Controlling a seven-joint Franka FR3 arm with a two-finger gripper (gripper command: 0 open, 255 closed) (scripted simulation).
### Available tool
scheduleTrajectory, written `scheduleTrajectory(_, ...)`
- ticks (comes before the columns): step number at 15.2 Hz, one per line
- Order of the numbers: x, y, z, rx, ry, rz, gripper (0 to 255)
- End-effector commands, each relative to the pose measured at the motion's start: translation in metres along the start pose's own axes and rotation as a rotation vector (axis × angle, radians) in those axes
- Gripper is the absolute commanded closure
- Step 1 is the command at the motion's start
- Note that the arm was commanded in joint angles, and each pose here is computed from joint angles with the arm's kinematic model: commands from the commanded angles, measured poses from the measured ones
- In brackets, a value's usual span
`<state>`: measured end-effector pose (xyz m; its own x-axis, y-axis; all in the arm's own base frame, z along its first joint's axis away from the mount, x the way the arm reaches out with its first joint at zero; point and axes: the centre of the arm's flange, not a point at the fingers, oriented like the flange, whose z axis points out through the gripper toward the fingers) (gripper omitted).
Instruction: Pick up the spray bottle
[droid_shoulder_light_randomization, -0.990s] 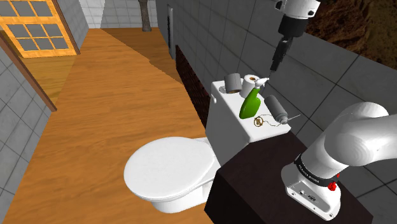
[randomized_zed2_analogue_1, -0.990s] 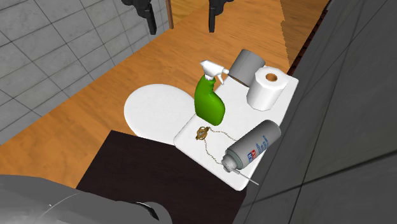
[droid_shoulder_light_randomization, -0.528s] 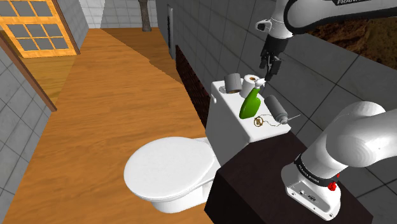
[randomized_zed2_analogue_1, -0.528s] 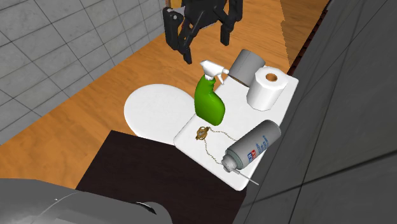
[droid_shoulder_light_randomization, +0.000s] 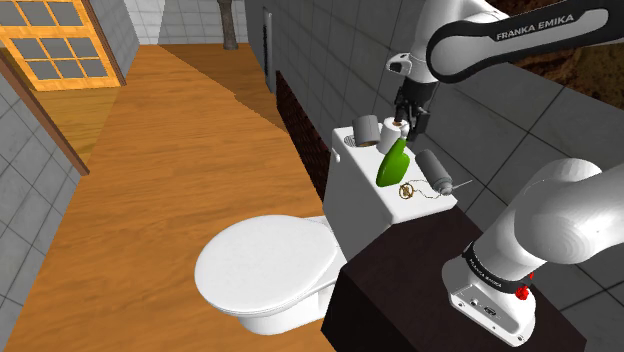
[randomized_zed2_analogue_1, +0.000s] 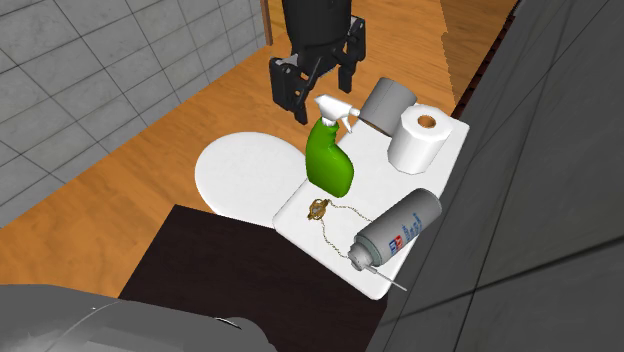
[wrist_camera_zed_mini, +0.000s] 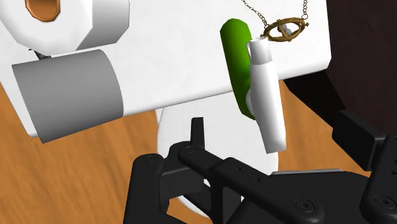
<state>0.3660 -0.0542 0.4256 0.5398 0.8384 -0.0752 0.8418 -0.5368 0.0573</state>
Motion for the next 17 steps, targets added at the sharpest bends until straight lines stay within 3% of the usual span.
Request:
scheduleTrajectory(1,0.001,0.0,0.008,0.0,0.0,-0.001,0)
scheduleTrajectory(2,0.001,0.0,0.008,0.0,0.0,-0.001,0)
scheduleTrajectory(3,0.002,0.0,0.008,0.0,0.0,-0.001,255)
scheduleTrajectory(12,0.001,0.0,0.008,0.0,0.0,-0.001,255)
scheduleTrajectory(17,-0.001,0.002,-0.018,0.0,0.0,-0.001,255)
